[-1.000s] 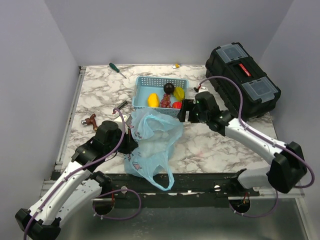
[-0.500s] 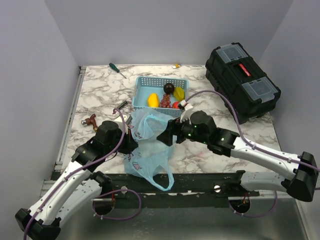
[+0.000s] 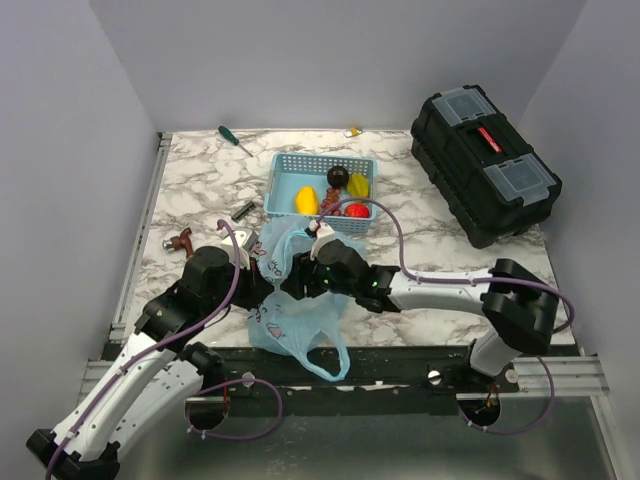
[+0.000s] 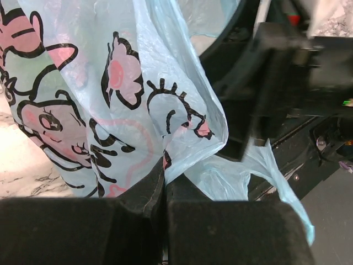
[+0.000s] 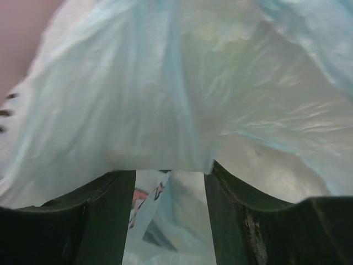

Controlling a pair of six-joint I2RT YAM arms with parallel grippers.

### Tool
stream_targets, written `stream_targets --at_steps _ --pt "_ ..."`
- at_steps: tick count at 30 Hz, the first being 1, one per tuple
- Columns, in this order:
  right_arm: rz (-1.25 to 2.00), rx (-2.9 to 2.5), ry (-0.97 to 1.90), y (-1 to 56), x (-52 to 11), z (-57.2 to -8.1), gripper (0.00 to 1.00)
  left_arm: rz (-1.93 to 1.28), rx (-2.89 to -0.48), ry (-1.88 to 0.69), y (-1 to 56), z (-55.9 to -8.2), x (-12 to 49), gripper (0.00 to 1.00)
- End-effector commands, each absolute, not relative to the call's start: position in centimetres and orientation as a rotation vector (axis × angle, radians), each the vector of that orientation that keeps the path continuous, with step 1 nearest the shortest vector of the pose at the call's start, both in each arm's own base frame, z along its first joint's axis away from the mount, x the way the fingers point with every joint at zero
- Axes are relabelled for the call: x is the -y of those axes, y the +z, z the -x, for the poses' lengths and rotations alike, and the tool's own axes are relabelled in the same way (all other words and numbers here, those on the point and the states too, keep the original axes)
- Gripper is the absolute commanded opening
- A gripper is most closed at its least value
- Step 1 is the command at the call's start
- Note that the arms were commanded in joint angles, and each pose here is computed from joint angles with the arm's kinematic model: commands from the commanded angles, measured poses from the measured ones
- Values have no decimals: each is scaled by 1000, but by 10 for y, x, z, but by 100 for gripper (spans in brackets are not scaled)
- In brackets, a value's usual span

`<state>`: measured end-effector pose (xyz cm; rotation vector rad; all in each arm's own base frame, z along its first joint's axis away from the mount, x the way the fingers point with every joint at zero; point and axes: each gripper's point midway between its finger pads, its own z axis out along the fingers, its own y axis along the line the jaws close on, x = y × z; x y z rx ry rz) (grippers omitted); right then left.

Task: Take the fake fruits out of the plastic bag
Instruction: Take out the fake fruit from the plastic bag.

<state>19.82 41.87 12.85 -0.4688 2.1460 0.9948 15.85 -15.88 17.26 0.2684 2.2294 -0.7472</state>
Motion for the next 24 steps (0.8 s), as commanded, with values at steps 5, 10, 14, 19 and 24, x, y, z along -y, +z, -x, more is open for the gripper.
stream_targets --at_steps 5,10,14,19,24 --pt "210 -2031 917 123 -444 -251 56 -256 -2219 -742 173 -160 158 0" --pt "125 -1972 956 123 -460 -266 60 -263 -2228 -747 172 -160 160 0" --pt "50 -1946 950 121 -464 -278 65 -267 -2229 -749 172 -160 160 0" --pt "26 -1960 916 108 -472 -286 72 -271 -2228 -754 172 -159 161 0" --pt "52 -1993 892 92 -481 -289 79 -276 -2228 -759 172 -159 162 0"
